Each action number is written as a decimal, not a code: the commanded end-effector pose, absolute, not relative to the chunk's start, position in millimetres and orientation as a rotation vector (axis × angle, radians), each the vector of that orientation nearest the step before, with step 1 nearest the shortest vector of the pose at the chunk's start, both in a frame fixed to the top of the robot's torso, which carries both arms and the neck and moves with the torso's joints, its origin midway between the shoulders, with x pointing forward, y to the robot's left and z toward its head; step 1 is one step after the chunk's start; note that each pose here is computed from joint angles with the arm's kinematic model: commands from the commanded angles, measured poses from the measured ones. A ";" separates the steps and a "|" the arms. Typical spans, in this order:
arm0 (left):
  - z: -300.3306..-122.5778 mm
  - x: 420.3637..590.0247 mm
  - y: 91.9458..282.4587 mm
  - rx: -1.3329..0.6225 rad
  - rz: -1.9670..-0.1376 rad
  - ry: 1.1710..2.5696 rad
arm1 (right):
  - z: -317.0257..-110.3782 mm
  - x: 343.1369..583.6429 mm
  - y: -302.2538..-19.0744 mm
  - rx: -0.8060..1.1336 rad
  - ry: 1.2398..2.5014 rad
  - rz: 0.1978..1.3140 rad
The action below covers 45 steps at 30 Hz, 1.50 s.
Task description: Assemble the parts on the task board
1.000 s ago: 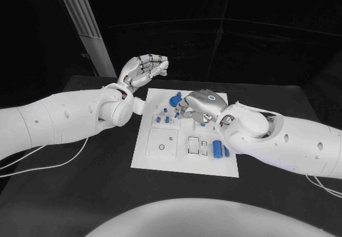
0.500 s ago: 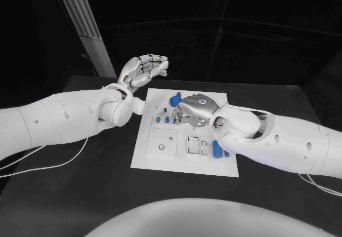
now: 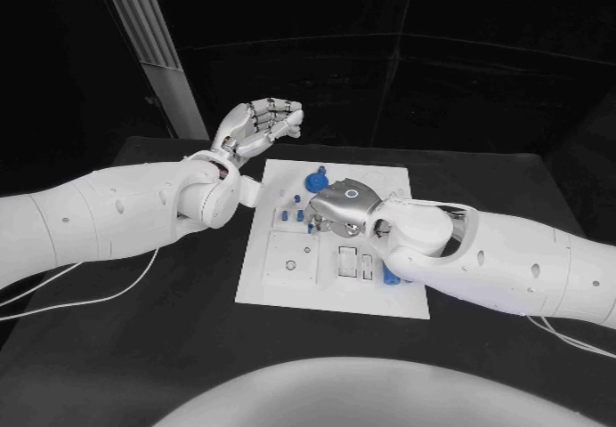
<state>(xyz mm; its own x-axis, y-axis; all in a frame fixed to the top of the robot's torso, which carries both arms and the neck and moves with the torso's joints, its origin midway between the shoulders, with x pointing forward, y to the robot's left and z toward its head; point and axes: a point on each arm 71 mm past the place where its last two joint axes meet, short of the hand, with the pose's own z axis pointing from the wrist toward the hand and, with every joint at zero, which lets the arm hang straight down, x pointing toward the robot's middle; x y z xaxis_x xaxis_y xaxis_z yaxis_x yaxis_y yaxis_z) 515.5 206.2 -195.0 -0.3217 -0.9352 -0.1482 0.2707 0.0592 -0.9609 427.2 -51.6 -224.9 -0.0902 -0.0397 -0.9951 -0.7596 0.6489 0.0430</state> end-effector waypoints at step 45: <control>-185.2 513.0 206.7 -0.668 -1.562 1.188 | -248.7 417.5 -37.1 -0.781 1.625 0.671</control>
<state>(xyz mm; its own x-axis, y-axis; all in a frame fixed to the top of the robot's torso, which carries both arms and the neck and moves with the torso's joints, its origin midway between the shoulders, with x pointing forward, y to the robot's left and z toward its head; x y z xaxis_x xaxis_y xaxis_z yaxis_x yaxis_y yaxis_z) 515.9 207.3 -195.1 -0.3207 -0.9355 -0.1484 0.2703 0.0598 -0.9609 418.0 -38.1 -248.3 -0.1199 -0.1185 -0.9857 -0.7823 0.6226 0.0203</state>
